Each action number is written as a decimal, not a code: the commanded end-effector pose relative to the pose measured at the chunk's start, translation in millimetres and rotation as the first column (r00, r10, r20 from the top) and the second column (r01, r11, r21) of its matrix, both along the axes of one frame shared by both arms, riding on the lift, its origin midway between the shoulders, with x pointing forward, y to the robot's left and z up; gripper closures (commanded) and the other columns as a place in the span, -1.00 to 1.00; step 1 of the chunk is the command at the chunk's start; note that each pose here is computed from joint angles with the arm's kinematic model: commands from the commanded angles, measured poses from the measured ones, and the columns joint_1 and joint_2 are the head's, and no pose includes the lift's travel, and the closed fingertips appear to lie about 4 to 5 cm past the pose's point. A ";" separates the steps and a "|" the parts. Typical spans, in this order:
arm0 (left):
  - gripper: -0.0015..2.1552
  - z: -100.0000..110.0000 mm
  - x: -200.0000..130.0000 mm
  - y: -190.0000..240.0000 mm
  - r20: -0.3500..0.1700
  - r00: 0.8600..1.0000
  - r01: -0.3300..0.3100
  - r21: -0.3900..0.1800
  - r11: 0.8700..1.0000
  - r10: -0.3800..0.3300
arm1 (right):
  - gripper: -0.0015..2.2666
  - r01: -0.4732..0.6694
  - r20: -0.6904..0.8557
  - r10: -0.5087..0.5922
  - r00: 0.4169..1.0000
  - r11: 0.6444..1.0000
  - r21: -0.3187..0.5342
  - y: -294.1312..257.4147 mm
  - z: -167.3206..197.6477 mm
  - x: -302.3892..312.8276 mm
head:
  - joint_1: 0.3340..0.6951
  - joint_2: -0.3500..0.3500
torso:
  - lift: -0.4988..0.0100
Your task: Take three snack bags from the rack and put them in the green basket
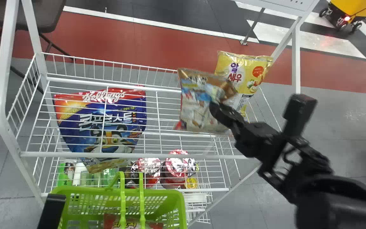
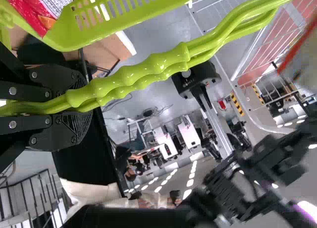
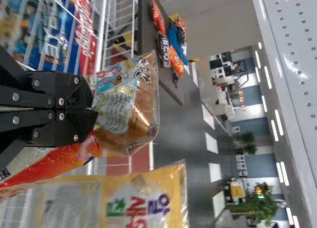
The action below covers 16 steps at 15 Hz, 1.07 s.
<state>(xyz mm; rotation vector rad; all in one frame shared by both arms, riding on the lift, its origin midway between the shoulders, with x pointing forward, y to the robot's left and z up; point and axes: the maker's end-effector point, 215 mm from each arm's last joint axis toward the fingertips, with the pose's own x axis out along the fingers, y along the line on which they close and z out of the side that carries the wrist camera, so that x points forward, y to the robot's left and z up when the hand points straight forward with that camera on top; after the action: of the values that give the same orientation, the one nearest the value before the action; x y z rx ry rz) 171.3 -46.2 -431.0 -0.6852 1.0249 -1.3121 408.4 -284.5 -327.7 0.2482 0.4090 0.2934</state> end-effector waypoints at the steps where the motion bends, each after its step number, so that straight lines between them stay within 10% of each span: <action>1: 0.55 1.2 0.6 -1.3 0.003 1.000 0.000 -0.001 1.000 0.000 | 0.90 0.015 -0.171 0.002 0.985 0.995 0.094 -10.3 -18.8 -59.7 | 1.00 -1.00 | 0.92; 12: 0.55 2.3 -9.7 -7.7 -0.004 1.000 0.002 -0.011 1.000 -0.002 | 0.90 -0.028 -0.577 0.360 0.733 0.864 0.504 116.8 -134.7 -195.6 | 1.00 -1.00 | 0.92; 14: 0.55 3.0 -10.4 -7.8 -0.002 1.000 0.002 -0.011 1.000 -0.002 | 0.90 -0.060 -0.621 0.380 0.686 0.879 0.472 139.0 -153.9 -196.2 | 1.00 -1.00 | 0.92; 16: 0.55 4.1 -9.8 -7.9 0.007 1.000 -0.004 -0.016 1.000 0.004 | 0.46 -0.063 -0.667 0.353 0.656 0.906 0.418 143.9 -171.7 -195.3 | 1.00 -1.00 | 0.92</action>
<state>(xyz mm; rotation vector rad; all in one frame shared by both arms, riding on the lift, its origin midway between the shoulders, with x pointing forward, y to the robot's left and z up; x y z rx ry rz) 160.9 -54.1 -427.8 -0.6944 1.0176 -1.3199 211.8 -148.9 -490.7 0.7227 1.1808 0.5042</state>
